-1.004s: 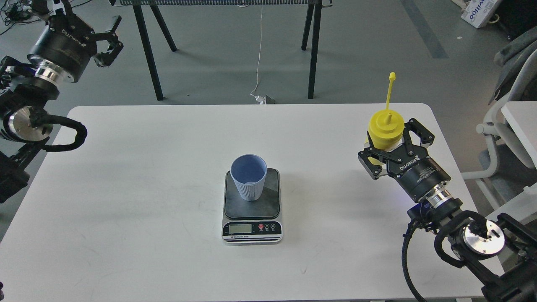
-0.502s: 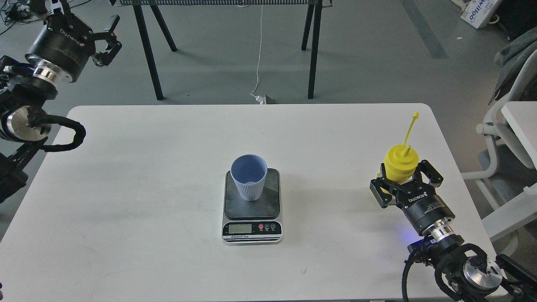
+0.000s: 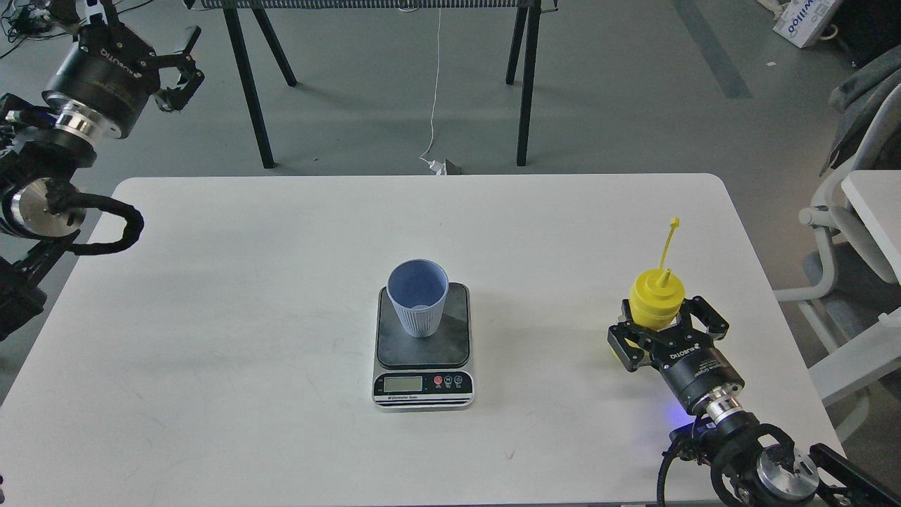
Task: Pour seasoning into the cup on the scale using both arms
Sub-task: 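Open the right gripper, releasing the bottle, which tips over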
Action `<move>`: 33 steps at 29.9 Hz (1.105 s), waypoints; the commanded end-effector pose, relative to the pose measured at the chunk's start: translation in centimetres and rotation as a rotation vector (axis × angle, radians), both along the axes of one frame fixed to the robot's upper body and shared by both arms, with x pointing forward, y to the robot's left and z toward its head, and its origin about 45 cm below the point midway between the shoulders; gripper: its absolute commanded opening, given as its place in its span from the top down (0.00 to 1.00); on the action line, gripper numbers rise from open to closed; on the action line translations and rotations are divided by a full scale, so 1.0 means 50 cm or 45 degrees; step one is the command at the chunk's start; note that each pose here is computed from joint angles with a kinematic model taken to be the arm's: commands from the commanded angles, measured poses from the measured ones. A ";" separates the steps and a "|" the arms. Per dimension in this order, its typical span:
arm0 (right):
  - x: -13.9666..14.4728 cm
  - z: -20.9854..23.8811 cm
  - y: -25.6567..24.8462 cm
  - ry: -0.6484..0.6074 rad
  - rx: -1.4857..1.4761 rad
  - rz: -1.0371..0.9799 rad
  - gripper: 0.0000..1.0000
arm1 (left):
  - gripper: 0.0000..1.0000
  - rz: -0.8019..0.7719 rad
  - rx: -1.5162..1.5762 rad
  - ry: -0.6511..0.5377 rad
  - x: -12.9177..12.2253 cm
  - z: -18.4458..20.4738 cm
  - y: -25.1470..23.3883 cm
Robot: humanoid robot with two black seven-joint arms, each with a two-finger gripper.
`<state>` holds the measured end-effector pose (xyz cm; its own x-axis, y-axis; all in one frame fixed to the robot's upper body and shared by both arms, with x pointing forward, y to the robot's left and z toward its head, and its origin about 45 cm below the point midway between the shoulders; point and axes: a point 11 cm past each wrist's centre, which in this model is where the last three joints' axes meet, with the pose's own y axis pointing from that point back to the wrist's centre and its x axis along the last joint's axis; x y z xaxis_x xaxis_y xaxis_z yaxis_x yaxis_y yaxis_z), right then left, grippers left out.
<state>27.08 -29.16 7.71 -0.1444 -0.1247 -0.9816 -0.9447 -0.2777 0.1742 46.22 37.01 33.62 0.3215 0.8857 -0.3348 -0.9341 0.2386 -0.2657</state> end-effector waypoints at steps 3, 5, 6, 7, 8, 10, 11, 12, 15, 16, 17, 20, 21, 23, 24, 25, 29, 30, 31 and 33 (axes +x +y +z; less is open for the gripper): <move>-0.011 -0.007 -0.001 0.016 0.001 0.001 0.26 | 0.00 0.004 0.004 -0.001 -0.001 0.002 0.004; -0.017 -0.009 0.001 0.022 0.005 0.001 0.19 | 0.00 0.004 0.004 -0.001 -0.001 0.002 0.004; -0.019 -0.010 0.001 0.024 0.005 0.001 0.17 | 0.00 0.004 0.004 -0.001 -0.001 0.002 0.004; -0.021 -0.012 0.000 0.027 0.004 -0.001 0.14 | 0.00 0.004 0.004 -0.001 -0.001 0.002 0.004; -0.024 -0.013 0.000 0.032 0.006 -0.003 0.13 | 0.00 0.005 0.003 -0.003 -0.001 0.003 0.004; -0.030 -0.016 0.000 0.038 0.007 -0.002 0.07 | 0.00 0.005 0.003 -0.003 -0.001 0.003 0.004; -0.034 -0.016 0.000 0.041 0.009 -0.001 0.04 | 0.00 0.005 0.003 -0.003 -0.001 0.003 0.004; -0.038 -0.014 0.001 0.040 0.012 0.004 0.04 | 0.00 0.005 0.003 -0.003 -0.001 0.003 0.004; -0.060 -0.003 0.010 0.035 0.038 0.023 0.03 | 0.00 0.006 0.002 -0.004 -0.001 0.003 0.005; -0.068 0.004 0.008 0.030 0.040 0.030 0.02 | 0.00 0.006 0.002 -0.004 0.000 0.003 0.005; -0.075 0.010 0.004 0.028 0.035 0.039 0.02 | 0.00 0.004 0.001 -0.005 -0.001 0.004 0.004; -0.099 0.019 -0.007 0.035 0.020 0.055 0.02 | 0.00 0.004 0.001 -0.005 -0.001 0.004 0.004; -0.107 0.021 -0.007 0.039 0.023 0.056 0.02 | 0.00 0.004 0.001 -0.005 -0.001 0.004 0.004; -0.123 0.018 -0.018 0.059 0.008 0.054 0.02 | 0.00 0.005 -0.001 -0.006 -0.001 0.004 0.005; -0.131 0.015 -0.025 0.070 -0.002 0.050 0.02 | 0.00 0.005 -0.001 -0.006 -0.001 0.004 0.005; -0.139 0.012 -0.033 0.085 -0.013 0.046 0.02 | 0.00 0.003 -0.002 -0.007 -0.001 0.004 0.004; -0.169 0.001 -0.061 0.134 -0.055 0.036 0.02 | 0.00 0.003 -0.001 -0.008 -0.001 0.005 0.005; -0.177 -0.002 -0.071 0.149 -0.070 0.033 0.02 | 0.00 0.000 0.000 -0.009 -0.002 0.006 0.005; -0.184 -0.003 -0.081 0.161 -0.086 0.031 0.02 | 0.00 -0.005 -0.002 -0.011 -0.002 0.006 0.005; -0.194 -0.001 -0.104 0.176 -0.122 0.026 0.02 | 0.00 -0.006 0.003 -0.015 -0.003 0.009 0.011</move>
<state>18.11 -32.90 7.62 -0.2556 -0.1885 -0.9482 -0.9089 -0.2874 0.3021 46.13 37.26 33.92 0.3264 0.8846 -0.3330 -0.9313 0.2407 -0.2735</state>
